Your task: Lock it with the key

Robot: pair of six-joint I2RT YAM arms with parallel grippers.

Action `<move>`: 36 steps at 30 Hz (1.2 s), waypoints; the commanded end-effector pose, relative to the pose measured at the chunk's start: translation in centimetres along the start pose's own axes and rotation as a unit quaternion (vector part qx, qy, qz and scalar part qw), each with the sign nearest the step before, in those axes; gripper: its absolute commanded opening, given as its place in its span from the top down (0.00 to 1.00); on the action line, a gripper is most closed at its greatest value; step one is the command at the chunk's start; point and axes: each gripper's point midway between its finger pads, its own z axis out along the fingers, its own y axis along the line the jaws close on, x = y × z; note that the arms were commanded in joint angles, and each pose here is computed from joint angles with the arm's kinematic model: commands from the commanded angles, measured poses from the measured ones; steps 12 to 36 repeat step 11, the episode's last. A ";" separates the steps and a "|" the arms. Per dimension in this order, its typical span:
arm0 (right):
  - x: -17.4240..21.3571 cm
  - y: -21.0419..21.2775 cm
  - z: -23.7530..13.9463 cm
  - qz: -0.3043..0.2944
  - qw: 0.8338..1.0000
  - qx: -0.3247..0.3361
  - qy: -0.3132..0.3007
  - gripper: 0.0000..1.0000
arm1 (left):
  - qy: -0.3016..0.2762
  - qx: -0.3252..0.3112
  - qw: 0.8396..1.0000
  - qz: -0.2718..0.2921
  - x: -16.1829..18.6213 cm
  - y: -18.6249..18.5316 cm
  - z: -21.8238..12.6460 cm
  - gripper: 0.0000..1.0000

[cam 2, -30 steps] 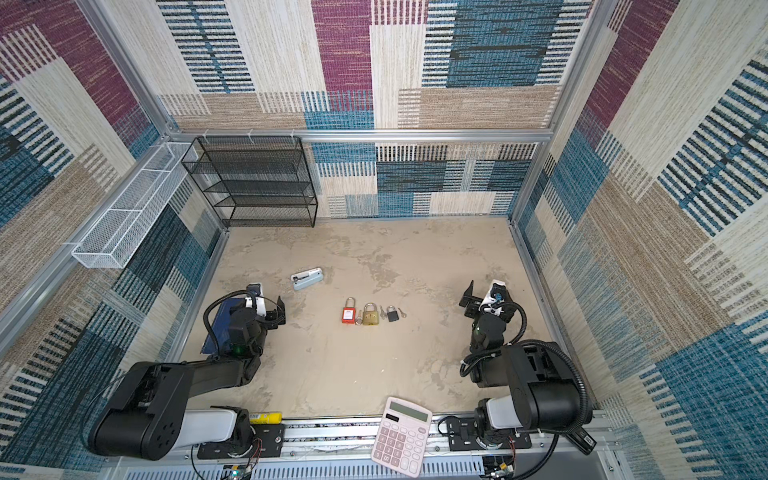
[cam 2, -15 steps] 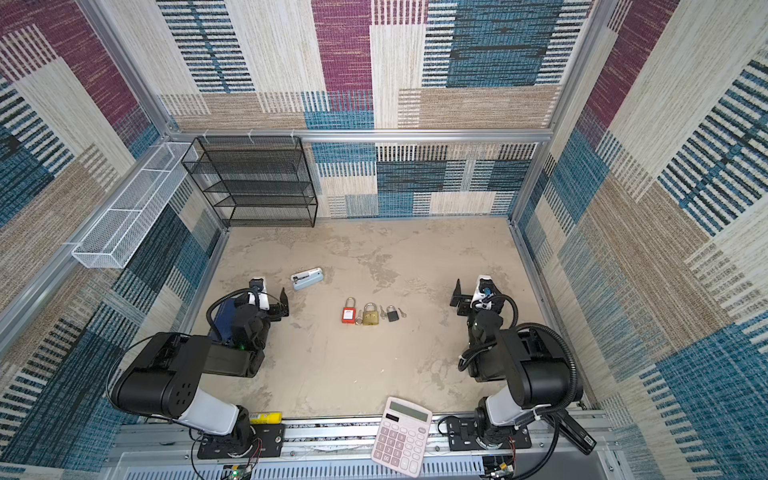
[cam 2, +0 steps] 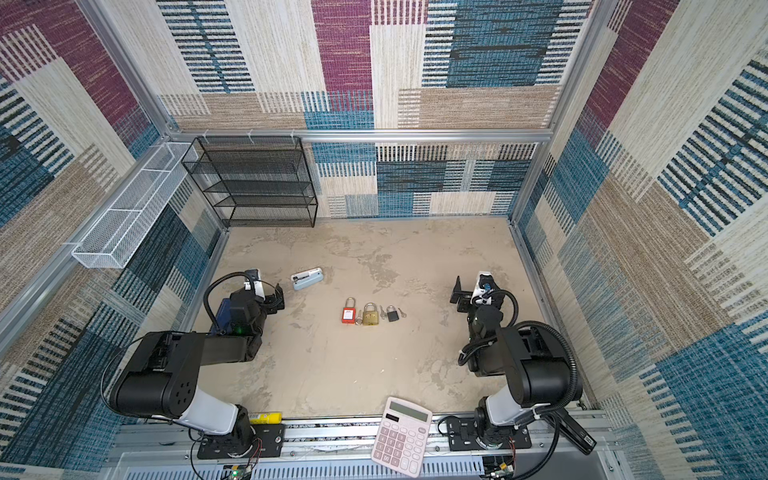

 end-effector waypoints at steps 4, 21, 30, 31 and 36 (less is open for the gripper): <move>-0.5 0.1 0.1 0.005 1.000 -0.003 -0.009 0.01 | -0.001 -0.006 1.000 -0.010 -0.2 0.3 0.1 0.01; -0.5 0.1 0.1 0.004 1.000 -0.004 -0.009 0.01 | 0.005 0.036 0.999 -0.007 -0.2 -0.7 0.3 0.01; -0.5 0.1 0.1 0.004 1.000 -0.004 -0.009 0.01 | 0.005 0.036 0.999 -0.007 -0.2 -0.7 0.3 0.01; -0.5 0.1 0.1 0.004 1.000 -0.004 -0.009 0.01 | 0.005 0.036 0.999 -0.007 -0.2 -0.7 0.3 0.01; -0.5 0.1 0.1 0.004 1.000 -0.004 -0.009 0.01 | 0.005 0.036 0.999 -0.007 -0.2 -0.7 0.3 0.01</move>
